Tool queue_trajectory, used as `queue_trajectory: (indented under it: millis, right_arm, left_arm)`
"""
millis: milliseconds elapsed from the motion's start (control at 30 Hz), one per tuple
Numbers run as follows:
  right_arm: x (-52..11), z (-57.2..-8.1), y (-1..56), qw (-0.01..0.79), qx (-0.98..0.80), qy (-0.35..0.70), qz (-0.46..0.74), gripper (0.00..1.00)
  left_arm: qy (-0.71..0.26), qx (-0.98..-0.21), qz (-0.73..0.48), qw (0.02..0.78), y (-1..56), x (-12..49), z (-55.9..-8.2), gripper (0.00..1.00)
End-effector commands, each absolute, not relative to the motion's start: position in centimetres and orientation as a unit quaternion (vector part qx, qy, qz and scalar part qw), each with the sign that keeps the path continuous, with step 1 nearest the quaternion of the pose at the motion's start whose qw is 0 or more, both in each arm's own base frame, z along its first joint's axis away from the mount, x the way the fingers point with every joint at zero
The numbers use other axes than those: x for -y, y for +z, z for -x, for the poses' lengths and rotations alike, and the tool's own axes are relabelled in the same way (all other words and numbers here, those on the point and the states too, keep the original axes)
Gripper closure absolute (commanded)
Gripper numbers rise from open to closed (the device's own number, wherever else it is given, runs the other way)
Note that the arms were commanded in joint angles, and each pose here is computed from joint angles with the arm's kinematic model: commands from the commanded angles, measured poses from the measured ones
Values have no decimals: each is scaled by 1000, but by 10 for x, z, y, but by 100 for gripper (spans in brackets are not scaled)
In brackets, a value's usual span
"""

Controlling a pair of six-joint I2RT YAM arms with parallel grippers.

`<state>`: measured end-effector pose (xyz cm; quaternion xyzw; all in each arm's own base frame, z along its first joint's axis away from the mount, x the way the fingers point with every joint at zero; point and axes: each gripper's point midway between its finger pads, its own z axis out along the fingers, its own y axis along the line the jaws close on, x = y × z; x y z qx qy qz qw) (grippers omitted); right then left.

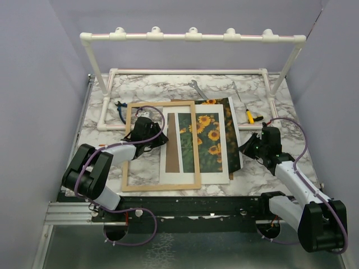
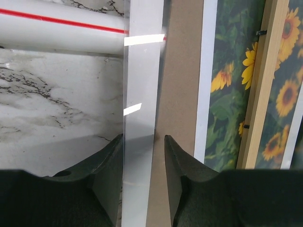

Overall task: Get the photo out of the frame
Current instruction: Remove the photo from the photo frame.

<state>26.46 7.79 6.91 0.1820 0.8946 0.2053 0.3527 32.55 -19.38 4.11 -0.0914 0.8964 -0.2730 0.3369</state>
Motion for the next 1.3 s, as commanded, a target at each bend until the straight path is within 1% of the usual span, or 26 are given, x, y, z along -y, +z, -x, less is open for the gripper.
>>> queue_trajectory:
  millis: [0, 267, 500, 800, 933, 1100, 1267]
  right_arm:
    - [-73, -266, 73, 359, -893, 193, -191, 100]
    - [-60, -271, 85, 376, -889, 164, -205, 99]
    - [-52, -272, 92, 383, -887, 142, -215, 99]
    - [-55, -267, 95, 384, -885, 156, -215, 100]
    - [-44, -267, 101, 394, -880, 128, -233, 99]
    - [-31, -269, 112, 411, -871, 101, -251, 99]
    - [-23, -269, 117, 418, -865, 83, -265, 99]
  left_arm:
    - [-298, -882, 85, 355, 60, 205, -340, 61]
    - [-308, -878, 87, 356, 65, 210, -345, 63]
    - [-311, -877, 86, 355, 64, 213, -349, 63]
    - [-315, -876, 86, 356, 64, 217, -356, 64]
    - [-314, -876, 86, 356, 65, 218, -357, 64]
    - [-311, -876, 88, 359, 65, 217, -360, 69]
    - [-315, -875, 89, 356, 63, 220, -363, 69]
